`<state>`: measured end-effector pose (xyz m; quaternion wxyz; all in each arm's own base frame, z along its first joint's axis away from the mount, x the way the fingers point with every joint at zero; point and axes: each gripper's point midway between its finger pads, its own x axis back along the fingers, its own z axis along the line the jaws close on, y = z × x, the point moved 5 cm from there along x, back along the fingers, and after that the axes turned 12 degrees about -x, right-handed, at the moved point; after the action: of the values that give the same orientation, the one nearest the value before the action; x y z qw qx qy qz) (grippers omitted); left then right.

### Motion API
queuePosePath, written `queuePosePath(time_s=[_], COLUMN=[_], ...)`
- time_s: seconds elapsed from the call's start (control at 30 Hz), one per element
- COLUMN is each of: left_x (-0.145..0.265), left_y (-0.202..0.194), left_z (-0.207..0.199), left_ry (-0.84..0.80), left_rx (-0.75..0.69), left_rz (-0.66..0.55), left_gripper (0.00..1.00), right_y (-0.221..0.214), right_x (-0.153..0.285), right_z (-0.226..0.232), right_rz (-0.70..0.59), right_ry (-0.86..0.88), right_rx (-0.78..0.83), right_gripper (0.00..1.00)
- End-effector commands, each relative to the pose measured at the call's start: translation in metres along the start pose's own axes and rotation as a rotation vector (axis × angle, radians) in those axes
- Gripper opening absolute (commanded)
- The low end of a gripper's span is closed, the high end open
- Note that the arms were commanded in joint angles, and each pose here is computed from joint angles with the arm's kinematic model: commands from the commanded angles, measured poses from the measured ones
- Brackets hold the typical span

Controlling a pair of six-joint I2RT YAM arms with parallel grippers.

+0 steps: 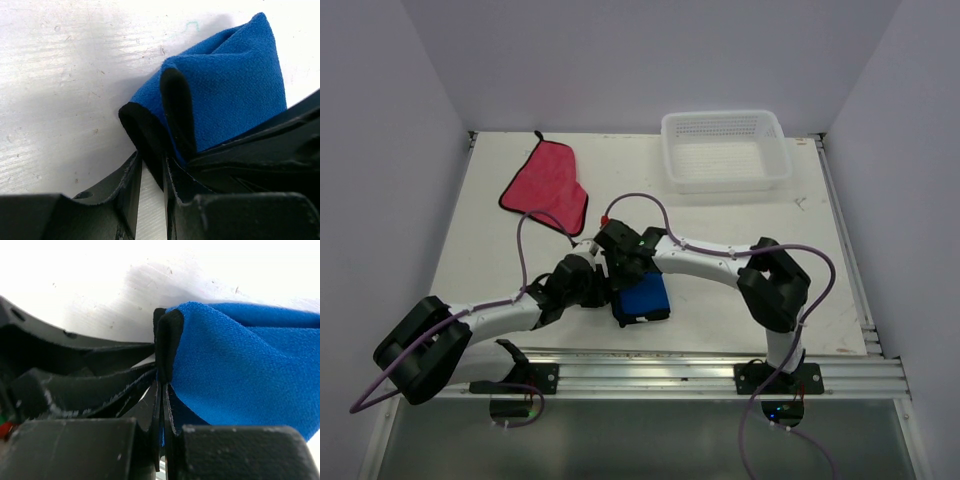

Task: Roll the towels
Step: Fold the towel

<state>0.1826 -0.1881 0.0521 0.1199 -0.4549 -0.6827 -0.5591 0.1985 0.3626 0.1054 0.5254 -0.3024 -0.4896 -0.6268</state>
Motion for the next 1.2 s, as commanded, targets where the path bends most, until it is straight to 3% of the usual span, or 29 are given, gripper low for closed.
queuePosePath(time_s=[0.0,0.3,0.47,0.87,1.03,1.17], left_x=[0.001,0.006,0.009,0.044,0.055,0.057], left_y=[0.002,-0.001,-0.001,0.015,0.021,0.027], left_z=[-0.002,0.000,0.001,0.002,0.002,0.001], left_ry=[-0.015,-0.008,-0.002,0.038,0.046,0.054], left_rx=[-0.012,-0.007,-0.005,0.044,0.063,0.060], left_rz=[-0.021,-0.025,-0.026,-0.121,-0.156,-0.163], left_gripper=[0.27,0.31,0.31,0.50,0.51,0.50], right_y=[0.006,-0.004,-0.001,0.030,0.045,0.061], right_x=[-0.004,-0.028,-0.027,0.009,0.029,0.051], right_z=[0.017,0.003,0.007,0.026,0.024,0.005], right_rz=[-0.014,0.003,-0.008,-0.089,-0.136,-0.192], right_ry=[0.050,0.001,0.008,0.074,0.089,0.080], right_rx=[-0.018,-0.032,-0.031,-0.003,-0.013,-0.047], right_gripper=[0.00,0.00,0.09,0.30,0.38,0.36])
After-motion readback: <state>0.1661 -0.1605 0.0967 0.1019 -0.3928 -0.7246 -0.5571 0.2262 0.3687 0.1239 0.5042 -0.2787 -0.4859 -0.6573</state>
